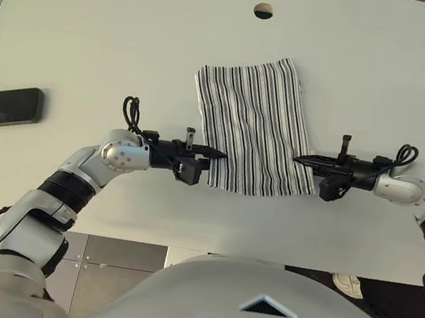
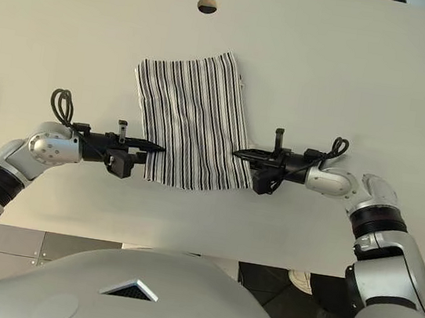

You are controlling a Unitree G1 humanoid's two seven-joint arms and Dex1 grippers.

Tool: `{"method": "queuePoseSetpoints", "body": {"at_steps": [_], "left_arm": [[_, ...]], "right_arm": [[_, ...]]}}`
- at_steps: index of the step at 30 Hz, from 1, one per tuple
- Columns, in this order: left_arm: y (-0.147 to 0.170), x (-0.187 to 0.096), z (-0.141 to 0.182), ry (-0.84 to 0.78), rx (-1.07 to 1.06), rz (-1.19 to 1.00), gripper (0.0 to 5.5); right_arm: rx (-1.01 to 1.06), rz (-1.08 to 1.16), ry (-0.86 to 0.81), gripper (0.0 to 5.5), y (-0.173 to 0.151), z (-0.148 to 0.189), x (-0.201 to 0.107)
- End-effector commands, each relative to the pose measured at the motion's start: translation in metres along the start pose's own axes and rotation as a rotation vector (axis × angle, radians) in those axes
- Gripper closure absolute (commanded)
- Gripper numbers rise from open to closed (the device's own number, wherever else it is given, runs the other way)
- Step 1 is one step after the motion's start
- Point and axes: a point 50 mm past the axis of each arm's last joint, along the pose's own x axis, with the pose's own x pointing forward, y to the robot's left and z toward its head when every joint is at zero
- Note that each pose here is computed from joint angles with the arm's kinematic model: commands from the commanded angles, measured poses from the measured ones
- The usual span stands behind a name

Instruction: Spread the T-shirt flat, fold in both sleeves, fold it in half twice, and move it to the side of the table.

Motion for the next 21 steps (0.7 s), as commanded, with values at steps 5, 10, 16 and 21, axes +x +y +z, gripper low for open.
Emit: {"method": "queuePoseSetpoints", "body": {"at_steps": [5,10,16,21], "left_arm": [[-0.033,0.003,-0.003,0.048,-0.078,-0.16,5.4],[-0.03,0.003,0.001,0.027,-0.12,-0.143,5.4],[-0.018,-0.015,0.034,-0.15,-0.395,-0.166,5.4],[-0.013,-0.038,0.06,-0.253,-0.638,-0.299,5.4]], "right_arm": [[0.076,0.005,-0.037,5.39,0.003,0.007,0.001],[0.166,-0.044,-0.095,5.39,-0.006,0.015,0.0],[0.515,0.03,-0.234,5.39,-0.009,0.036,-0.02],[0.77,0.181,-0.334,5.39,-0.008,0.052,-0.039]]}}
